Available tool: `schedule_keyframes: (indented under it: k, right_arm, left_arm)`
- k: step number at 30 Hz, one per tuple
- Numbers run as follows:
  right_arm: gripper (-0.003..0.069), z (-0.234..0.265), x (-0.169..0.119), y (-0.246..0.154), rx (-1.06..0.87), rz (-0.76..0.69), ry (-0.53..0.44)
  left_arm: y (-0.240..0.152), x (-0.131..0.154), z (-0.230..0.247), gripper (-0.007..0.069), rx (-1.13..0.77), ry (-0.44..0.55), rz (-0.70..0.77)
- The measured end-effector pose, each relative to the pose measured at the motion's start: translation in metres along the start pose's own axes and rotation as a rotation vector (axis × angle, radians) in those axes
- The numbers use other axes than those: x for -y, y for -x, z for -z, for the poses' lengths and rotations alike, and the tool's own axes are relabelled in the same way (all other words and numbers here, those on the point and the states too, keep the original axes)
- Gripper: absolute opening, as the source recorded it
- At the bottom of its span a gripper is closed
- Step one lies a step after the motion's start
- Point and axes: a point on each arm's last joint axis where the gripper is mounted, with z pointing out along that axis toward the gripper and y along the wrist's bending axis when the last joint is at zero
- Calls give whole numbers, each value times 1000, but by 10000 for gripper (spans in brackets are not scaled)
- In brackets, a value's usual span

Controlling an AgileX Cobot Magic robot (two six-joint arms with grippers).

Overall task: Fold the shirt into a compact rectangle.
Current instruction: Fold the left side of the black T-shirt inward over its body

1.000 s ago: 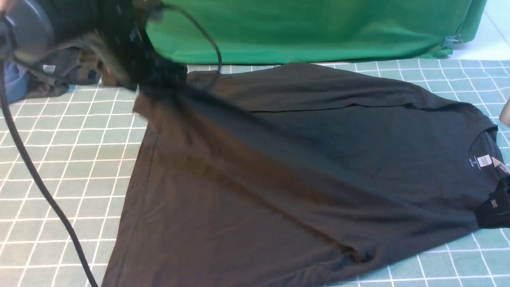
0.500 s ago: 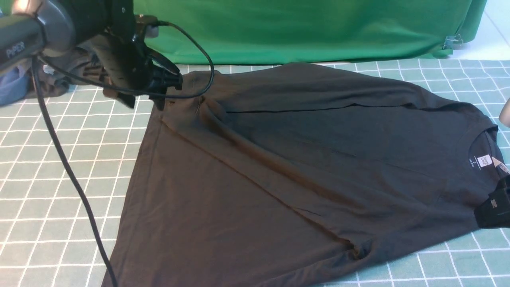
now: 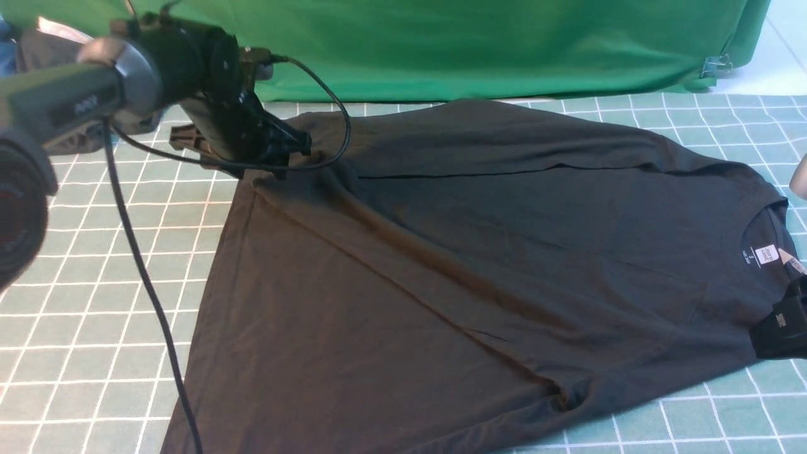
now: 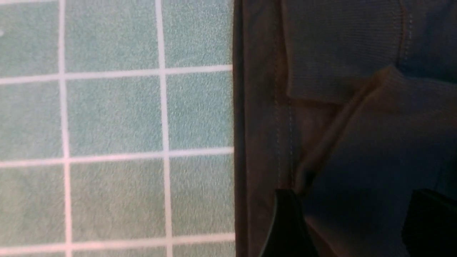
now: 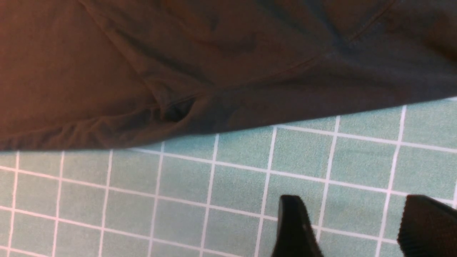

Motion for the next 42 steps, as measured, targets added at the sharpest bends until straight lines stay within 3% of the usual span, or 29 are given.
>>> schedule_keyframes:
  k: [9,13,16,18,25,34,42]
  right_arm:
    - [381,0,0,0,0,0,0]
    - [381,0,0,0,0,0,0]
    - [381,0,0,0,0,1,0]
    - [381,0,0,0,0,2,0]
    - [381,0,0,0,3,3,0]
    - [381,0,0,0,3,7,1]
    - [381,0,0,1,13,20,-1]
  left_arm:
    - [-5,1,-22,374,-3,-3,-9]
    - [-5,2,-25,256,-9,-5,-20]
    - [-4,0,-20,91,-12,13,-53]
    - [-2,-2,-7,40,-15,25,-60]
    - [4,-7,49,31,-39,50,-56]
    - [-28,-19,34,31,-267,88,-41]
    - [-31,-19,31,41,-265,86,-48]
